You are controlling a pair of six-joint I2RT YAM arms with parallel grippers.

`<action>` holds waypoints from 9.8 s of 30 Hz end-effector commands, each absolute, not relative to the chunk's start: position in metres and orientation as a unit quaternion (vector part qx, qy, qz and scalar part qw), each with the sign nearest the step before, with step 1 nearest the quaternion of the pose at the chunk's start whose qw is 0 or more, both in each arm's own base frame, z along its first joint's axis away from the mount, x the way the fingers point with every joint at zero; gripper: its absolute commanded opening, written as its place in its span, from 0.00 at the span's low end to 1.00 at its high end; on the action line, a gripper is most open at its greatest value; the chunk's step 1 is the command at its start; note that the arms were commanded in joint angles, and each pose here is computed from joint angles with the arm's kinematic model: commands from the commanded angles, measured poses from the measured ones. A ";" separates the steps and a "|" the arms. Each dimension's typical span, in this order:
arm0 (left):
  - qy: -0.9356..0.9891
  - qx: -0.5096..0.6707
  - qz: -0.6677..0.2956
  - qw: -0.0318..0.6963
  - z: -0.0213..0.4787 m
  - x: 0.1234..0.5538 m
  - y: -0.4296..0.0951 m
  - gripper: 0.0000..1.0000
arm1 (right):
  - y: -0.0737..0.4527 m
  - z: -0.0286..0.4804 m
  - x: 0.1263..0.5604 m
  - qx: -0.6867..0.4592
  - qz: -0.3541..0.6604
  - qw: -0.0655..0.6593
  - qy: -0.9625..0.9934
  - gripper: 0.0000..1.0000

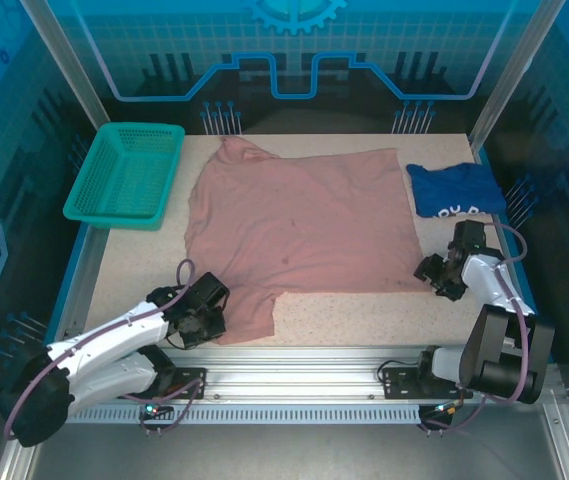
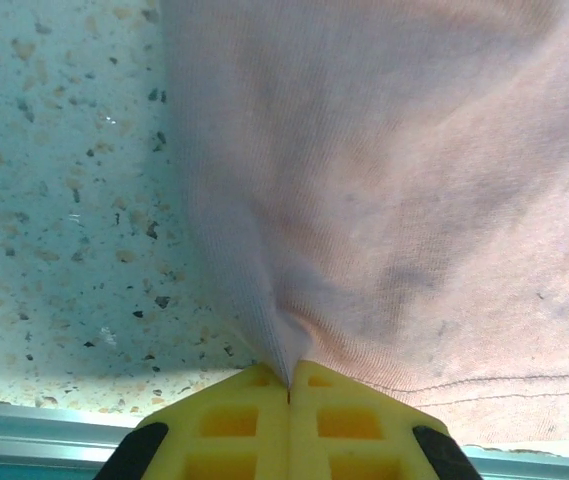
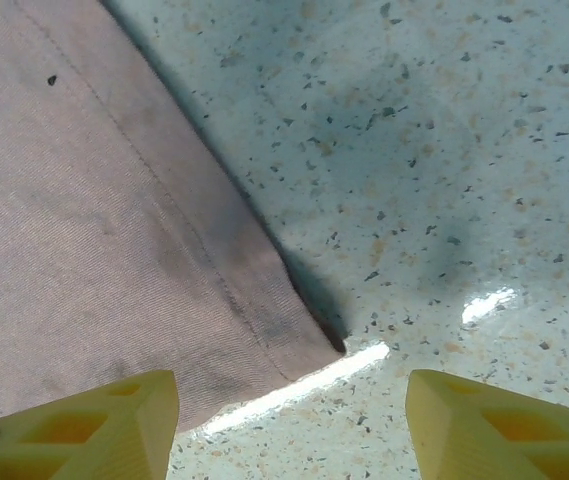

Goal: Fold the inside-out t-shirt

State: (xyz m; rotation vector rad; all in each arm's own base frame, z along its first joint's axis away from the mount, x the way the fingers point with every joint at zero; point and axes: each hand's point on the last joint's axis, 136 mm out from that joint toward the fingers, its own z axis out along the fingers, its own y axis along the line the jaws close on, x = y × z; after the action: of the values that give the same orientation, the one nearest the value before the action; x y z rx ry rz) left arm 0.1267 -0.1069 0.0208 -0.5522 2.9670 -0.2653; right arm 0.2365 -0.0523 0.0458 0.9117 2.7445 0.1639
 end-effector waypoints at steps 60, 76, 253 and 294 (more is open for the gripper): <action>0.976 -0.148 -0.116 0.106 0.060 0.136 -0.109 0.00 | -0.042 0.033 0.237 0.315 0.080 0.090 0.941 0.06; 0.937 -0.191 -0.210 0.203 0.146 0.188 -0.102 0.00 | -0.042 0.064 0.265 0.308 0.107 0.149 0.934 0.03; 0.923 -0.181 -0.200 0.274 0.101 0.452 -0.092 0.56 | 0.053 0.044 0.406 0.079 0.107 0.139 0.981 0.43; 0.918 -0.196 -0.223 0.263 0.090 0.409 -0.105 0.59 | 0.082 0.075 0.374 0.043 0.088 0.168 0.981 0.46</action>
State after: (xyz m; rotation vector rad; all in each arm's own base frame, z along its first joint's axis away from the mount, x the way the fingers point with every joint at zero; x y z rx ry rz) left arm 0.3905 -0.0839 0.0895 -0.6192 2.4620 -0.5751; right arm 0.3666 0.0960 0.0980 0.0387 2.7183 0.2815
